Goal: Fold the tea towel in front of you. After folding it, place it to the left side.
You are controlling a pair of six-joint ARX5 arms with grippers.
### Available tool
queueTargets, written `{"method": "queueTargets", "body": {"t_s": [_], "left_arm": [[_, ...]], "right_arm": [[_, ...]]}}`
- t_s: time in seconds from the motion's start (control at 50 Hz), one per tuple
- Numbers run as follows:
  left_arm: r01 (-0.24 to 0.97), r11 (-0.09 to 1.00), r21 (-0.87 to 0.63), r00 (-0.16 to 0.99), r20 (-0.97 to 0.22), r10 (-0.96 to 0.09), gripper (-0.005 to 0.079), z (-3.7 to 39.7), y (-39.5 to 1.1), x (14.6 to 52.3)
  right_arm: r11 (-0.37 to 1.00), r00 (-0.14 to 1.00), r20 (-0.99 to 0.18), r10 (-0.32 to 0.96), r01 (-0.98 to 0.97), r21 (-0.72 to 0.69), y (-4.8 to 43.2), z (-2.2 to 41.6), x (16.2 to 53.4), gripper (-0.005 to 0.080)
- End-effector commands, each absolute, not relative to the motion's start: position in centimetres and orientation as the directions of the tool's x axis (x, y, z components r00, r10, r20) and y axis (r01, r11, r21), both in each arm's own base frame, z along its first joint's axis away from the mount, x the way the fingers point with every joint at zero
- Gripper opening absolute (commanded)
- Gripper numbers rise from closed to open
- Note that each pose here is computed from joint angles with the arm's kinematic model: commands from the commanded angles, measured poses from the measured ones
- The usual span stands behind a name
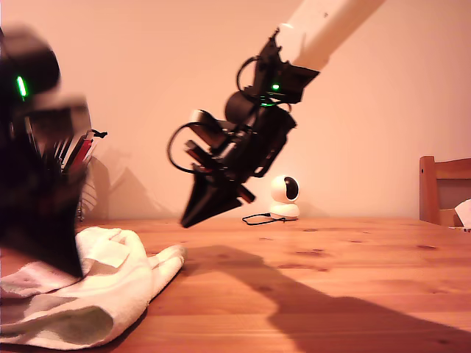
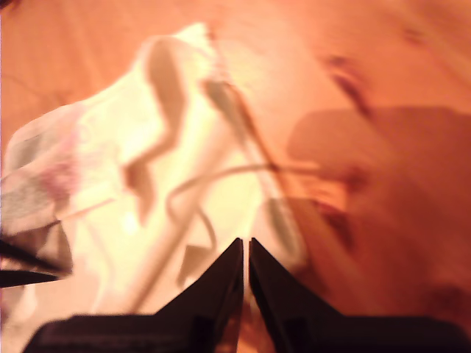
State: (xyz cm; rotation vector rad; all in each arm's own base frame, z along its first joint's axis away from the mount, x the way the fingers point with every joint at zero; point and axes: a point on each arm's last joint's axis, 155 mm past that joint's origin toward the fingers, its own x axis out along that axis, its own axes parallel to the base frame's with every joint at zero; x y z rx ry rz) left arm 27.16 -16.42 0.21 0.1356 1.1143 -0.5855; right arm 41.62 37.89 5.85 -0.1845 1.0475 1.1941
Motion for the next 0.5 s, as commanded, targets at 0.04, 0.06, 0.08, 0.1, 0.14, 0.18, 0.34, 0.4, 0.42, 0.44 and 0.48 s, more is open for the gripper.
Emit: {"method": "queueTargets", "body": {"t_s": [0.04,0.06,0.08,0.1,0.14,0.18,0.34,0.4,0.42,0.44,0.48], "left_arm": [[0.503,0.845,-0.181,0.313,-0.873,-0.373,-0.0019,0.2,-16.4,27.5],[0.502,0.846,-0.179,0.314,-0.874,-0.371,-0.0019,0.2,-16.4,27.5],[0.502,0.846,-0.178,0.315,-0.874,-0.371,-0.0019,0.3,-16.4,27.6],[0.5,0.848,-0.176,0.317,-0.874,-0.368,-0.0019,0.3,-16.3,27.6],[0.497,0.851,-0.169,0.317,-0.877,-0.36,-0.0019,0.2,-16.2,27.6],[0.494,0.853,-0.169,0.308,-0.883,-0.353,-0.0019,0.1,-16.0,27.3],[0.484,0.857,-0.175,0.258,-0.908,-0.331,-0.0019,-0.5,-15.4,26.0],[0.483,0.858,-0.176,0.252,-0.91,-0.329,-0.0019,-0.6,-15.3,25.9],[0.482,0.858,-0.176,0.251,-0.911,-0.328,-0.0019,-0.6,-15.3,25.9],[0.482,0.859,-0.175,0.251,-0.911,-0.326,-0.0019,-0.6,-15.3,25.9],[0.48,0.861,-0.171,0.251,-0.913,-0.322,-0.0019,-0.6,-15.2,25.9]], "right_arm": [[0.385,-0.006,-0.732,0.681,-0.848,0.365,39.0,7.3,41.1,-0.0013],[0.383,-0.008,-0.732,0.681,-0.849,0.365,39.1,7.2,41.0,-0.0013],[0.382,-0.009,-0.733,0.68,-0.849,0.365,39.2,7.1,41.0,-0.0013],[0.379,-0.011,-0.732,0.681,-0.85,0.365,39.3,6.9,41.0,-0.0013],[0.377,-0.012,-0.733,0.68,-0.851,0.364,39.5,6.7,40.9,-0.0013],[0.385,-0.01,-0.741,0.672,-0.849,0.361,39.4,6.2,41.0,-0.0013],[0.406,-0.043,-0.769,0.638,-0.83,0.383,39.1,3.0,40.6,-0.0013],[0.418,-0.047,-0.782,0.622,-0.824,0.382,38.9,1.9,40.7,-0.0013],[0.423,-0.046,-0.786,0.616,-0.823,0.38,38.8,1.6,40.7,-0.0013],[0.421,-0.052,-0.789,0.612,-0.823,0.381,38.7,1.5,40.5,-0.0013],[0.423,-0.056,-0.792,0.608,-0.821,0.383,38.7,1.3,40.4,-0.0013]]}}
